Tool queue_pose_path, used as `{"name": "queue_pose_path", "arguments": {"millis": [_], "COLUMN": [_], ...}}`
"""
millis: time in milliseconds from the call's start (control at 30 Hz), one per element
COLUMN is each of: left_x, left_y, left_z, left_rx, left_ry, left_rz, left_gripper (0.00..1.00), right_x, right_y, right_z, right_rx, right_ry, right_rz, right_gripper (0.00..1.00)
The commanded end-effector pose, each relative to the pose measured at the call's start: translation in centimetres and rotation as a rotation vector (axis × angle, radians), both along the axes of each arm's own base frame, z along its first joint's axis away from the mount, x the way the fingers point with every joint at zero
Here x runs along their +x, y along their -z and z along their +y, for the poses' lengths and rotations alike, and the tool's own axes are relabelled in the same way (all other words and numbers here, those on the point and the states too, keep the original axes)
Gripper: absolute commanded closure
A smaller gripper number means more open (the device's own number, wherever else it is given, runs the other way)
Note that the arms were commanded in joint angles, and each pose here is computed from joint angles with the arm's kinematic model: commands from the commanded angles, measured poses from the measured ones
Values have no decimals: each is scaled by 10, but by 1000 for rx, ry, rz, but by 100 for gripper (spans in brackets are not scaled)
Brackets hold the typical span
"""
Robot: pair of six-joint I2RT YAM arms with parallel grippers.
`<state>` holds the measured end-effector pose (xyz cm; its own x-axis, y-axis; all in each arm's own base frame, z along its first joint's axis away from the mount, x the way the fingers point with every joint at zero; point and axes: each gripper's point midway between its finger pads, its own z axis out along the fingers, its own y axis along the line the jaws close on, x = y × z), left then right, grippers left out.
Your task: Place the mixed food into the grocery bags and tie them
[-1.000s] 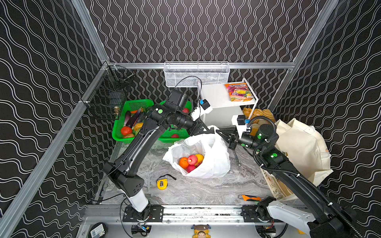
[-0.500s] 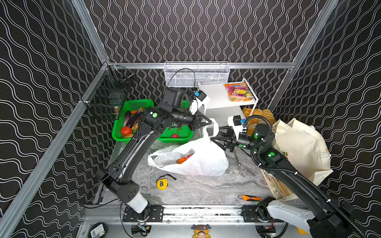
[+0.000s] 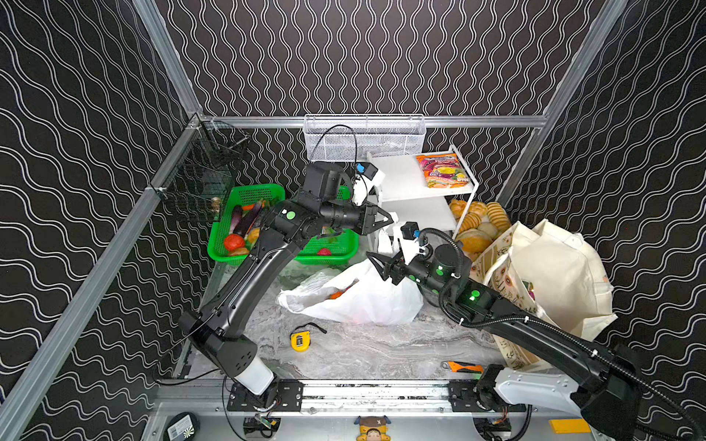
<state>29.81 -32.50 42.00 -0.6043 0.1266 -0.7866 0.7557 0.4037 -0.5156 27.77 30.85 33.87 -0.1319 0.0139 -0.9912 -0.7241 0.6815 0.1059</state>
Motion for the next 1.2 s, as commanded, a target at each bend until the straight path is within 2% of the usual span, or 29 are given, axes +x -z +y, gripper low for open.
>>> {"name": "queue_pose_path", "arguments": {"millis": [0,67,200,500,667,700,767,800,900,933,1033,1167], "left_x": [10,12,15,18,18,17,14,13,6,4,-8,-28], "left_y": [-19,-20,-22,-26,-26,-26,-28,-27,-33,-35,-40,-34], "left_z": [0,1,3,3,5,6,12,16,35,43,64,86], "left_rx": [-68,-74,-83,-113,-102,-92,-61,-37,31,56,129,240], "left_ry": [-60,-75,-105,-122,-129,-129,-133,-140,-177,-197,-226,-214], "left_rz": [-19,-19,-25,-15,-26,-41,-88,-116,-233,-262,-347,-394], "left_gripper": [100,100,100,100,100,89,78,70,36,29,21,18], "right_x": [22,22,17,11,9,7,7,7,11,13,20,24], "right_y": [-20,-21,-23,-20,-24,-24,-22,-20,-12,-10,-5,-2], "right_z": [-22,-26,-29,-19,-23,-23,-26,-26,-33,-38,-60,-85], "right_rx": [27,35,78,23,61,69,66,59,74,91,127,138], "right_ry": [246,295,305,281,286,278,278,257,186,170,145,119], "right_rz": [-63,-68,-81,-97,-103,-88,-61,-44,48,82,148,204], "right_gripper": [32,37,56,78,100,100,100,100,100,100,100,100]}}
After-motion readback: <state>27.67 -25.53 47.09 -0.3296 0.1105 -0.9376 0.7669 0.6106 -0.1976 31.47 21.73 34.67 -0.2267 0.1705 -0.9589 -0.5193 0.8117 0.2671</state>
